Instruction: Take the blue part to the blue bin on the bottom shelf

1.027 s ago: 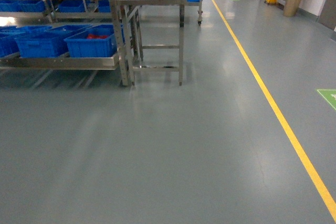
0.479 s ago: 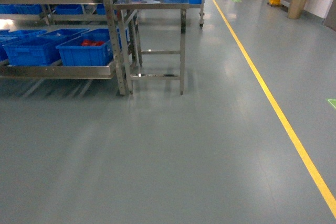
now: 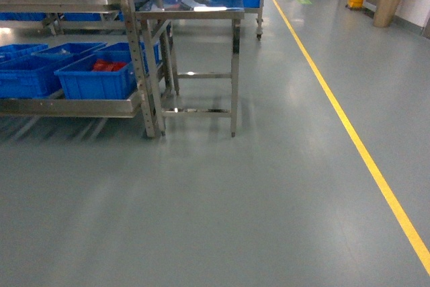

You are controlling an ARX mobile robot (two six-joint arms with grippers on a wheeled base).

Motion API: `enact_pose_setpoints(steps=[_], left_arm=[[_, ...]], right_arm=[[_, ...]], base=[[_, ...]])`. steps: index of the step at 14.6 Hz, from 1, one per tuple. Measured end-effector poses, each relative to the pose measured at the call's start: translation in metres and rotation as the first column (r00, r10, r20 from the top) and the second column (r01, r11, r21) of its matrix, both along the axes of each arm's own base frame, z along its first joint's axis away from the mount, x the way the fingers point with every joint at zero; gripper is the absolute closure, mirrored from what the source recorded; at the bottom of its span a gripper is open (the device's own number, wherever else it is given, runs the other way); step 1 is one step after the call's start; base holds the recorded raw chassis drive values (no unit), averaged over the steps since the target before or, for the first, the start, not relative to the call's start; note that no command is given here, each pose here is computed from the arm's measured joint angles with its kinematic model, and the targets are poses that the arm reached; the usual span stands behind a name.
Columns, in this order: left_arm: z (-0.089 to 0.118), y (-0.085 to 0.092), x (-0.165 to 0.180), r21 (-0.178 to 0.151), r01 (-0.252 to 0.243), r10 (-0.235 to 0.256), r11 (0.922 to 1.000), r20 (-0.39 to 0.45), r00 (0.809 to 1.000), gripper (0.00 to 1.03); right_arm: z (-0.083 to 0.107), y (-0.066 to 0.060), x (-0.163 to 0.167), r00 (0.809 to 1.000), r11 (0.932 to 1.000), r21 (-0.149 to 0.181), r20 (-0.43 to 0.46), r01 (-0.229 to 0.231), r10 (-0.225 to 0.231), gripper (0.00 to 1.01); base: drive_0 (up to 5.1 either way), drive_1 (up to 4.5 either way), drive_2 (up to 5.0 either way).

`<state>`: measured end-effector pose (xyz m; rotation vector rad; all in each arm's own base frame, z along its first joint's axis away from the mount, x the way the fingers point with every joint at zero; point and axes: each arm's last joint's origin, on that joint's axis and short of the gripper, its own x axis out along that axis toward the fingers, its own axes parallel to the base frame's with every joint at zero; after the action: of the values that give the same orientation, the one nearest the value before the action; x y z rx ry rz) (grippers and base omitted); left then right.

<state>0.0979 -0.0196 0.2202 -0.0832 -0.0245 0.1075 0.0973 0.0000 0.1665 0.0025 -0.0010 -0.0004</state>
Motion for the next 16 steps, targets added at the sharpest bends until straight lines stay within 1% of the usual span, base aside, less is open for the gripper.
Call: enact_pose_setpoints(steps=[16], left_arm=[[-0.0003,0.0000,0.0000,0.001,0.000,0.000,1.0000,-0.003,1.000,0.60]], right_arm=[[0.0001,0.0000,0.0000,1.000,1.0000,0.000,0.002,0.000,0.000,0.03]], base=[[0.0,4.17,-4.2]])
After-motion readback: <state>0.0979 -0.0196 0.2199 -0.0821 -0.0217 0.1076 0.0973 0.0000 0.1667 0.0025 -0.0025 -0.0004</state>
